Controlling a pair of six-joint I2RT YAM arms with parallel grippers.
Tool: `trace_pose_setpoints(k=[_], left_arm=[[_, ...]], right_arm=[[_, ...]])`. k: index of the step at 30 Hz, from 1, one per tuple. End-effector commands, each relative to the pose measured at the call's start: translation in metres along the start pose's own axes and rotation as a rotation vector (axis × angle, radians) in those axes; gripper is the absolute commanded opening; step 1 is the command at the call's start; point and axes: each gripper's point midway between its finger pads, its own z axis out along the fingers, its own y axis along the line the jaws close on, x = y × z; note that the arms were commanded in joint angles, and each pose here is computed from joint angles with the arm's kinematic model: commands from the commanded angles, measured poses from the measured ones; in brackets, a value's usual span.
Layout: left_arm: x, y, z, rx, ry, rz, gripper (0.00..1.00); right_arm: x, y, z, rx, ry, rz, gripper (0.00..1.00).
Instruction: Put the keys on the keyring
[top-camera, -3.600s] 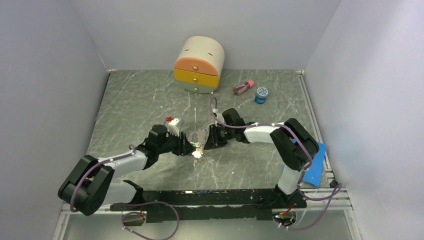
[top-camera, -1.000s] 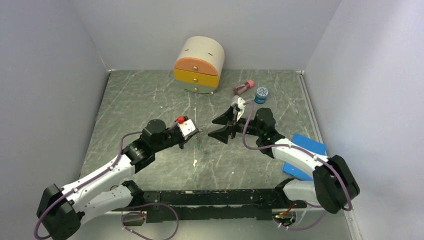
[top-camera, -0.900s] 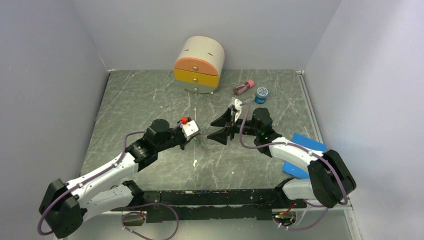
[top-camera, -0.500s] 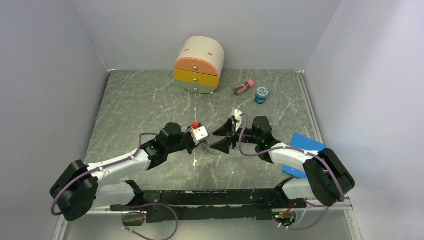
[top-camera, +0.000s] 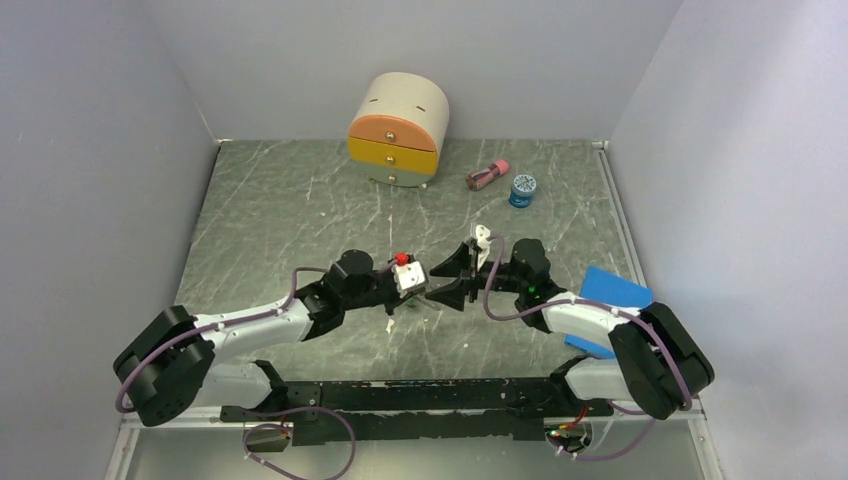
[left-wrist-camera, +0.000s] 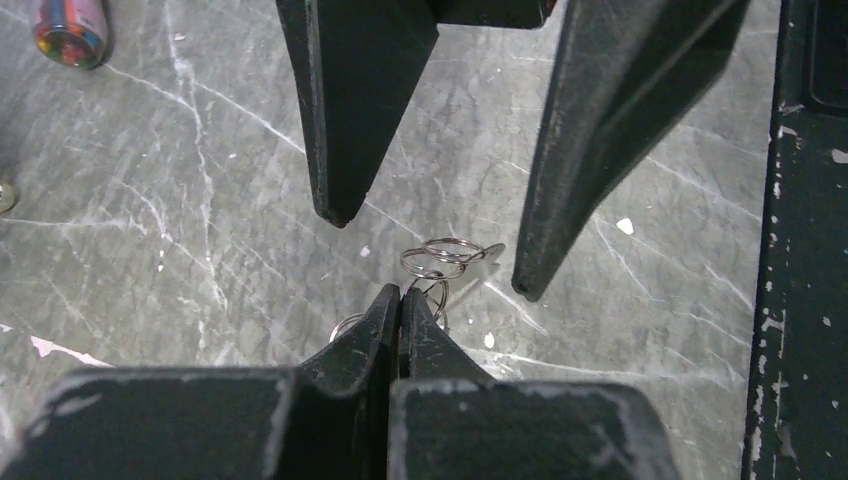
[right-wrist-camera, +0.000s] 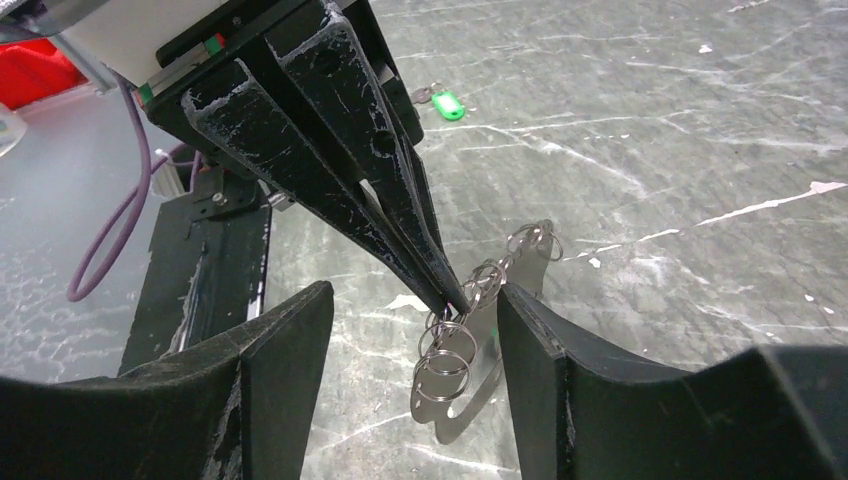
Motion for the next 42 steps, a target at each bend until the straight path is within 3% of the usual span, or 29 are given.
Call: trace_pose_setpoints(k=[1,8,14,23,36,42], left_arm=[[-0.012,-0.007,-0.003,0.036,-0.025,0.059,0.02],[-0.02,-0.013,-0.012,0.044,-0.047,0.079,0.03],[-0.018,-0.013,-0.013,0.034,-0.038,0.074,0.03],[-0.012,-0.01,-0.014,0.003,-0.013,0.057,0.03],[0.008,0.023,-0.024,-0.212,0.121,-0.041,0.03],[0.006,0.024,-0.027,-0.224,0.111,-0.05,0.02]], right_arm=[[-0.004,0.009,-0.002,-0.082,-0.022,-0.068,0.63],[0.011,0.02,0.005,-0.236,0.041,-0.005,0.52],[0.009,0.023,0.005,-0.258,0.024,0.011,0.38],[0.006,0.017,0.006,-0.218,0.037,-0.01,0.0],[-0.003,0.006,0.001,-0.094,0.038,-0.054,0.0],[-0.006,-0.001,-0.001,-0.027,0.021,-0.058,0.28]])
